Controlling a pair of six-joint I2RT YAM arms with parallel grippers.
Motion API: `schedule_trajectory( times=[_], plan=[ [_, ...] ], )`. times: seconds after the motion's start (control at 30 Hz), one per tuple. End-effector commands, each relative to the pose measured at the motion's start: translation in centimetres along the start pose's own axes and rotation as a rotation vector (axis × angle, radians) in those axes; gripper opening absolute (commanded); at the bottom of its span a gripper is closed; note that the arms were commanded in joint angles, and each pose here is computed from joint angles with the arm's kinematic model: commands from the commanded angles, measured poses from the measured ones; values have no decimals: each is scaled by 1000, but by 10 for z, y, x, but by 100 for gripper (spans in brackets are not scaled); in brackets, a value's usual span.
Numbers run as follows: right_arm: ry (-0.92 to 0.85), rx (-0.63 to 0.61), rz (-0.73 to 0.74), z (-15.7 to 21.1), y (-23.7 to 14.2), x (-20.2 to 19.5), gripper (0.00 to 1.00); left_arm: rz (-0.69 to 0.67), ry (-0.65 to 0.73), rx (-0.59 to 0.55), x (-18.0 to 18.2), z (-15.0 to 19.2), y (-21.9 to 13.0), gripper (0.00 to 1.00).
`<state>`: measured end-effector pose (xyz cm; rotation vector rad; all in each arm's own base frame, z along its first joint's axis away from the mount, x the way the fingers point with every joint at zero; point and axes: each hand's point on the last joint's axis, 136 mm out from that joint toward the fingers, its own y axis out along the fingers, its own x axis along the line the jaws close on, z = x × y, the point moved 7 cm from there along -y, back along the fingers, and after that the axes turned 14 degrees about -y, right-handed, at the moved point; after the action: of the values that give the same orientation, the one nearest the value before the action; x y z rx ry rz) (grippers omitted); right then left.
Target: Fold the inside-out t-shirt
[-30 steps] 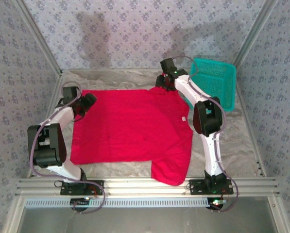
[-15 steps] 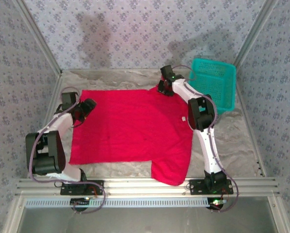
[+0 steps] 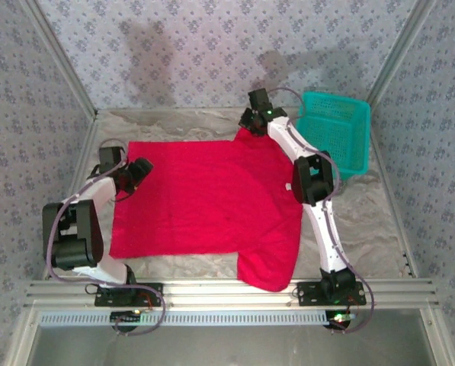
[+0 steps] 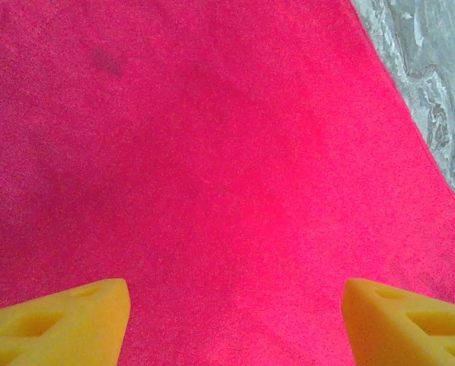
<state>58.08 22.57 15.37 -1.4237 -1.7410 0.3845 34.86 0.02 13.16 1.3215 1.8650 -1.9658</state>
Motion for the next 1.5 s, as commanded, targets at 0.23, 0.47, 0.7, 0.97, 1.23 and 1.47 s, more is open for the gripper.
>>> schedule_trajectory(
  times=[0.23, 0.47, 0.7, 0.97, 1.23, 1.47],
  plan=[
    [26, 69, -215, -9, 1, 16, 47, 63, 36, 34, -29, 18, 4, 73],
    [-134, 160, -82, 28, -49, 8, 51, 134, 72, 27, -61, 12, 24, 73],
    [-206, 300, 20, 83, -42, -11, 51, 35, 30, 71, -67, -32, 78, 73],
    [-223, 299, 90, 89, -16, -40, 53, -138, -119, -18, -15, -105, 100, 72],
    [-200, 351, 149, 75, 8, -74, 54, -277, -183, -43, 28, -148, 104, 71],
    [-238, 274, 99, 32, -35, -50, 56, -162, -63, -111, -37, -130, 55, 73]
  ],
)
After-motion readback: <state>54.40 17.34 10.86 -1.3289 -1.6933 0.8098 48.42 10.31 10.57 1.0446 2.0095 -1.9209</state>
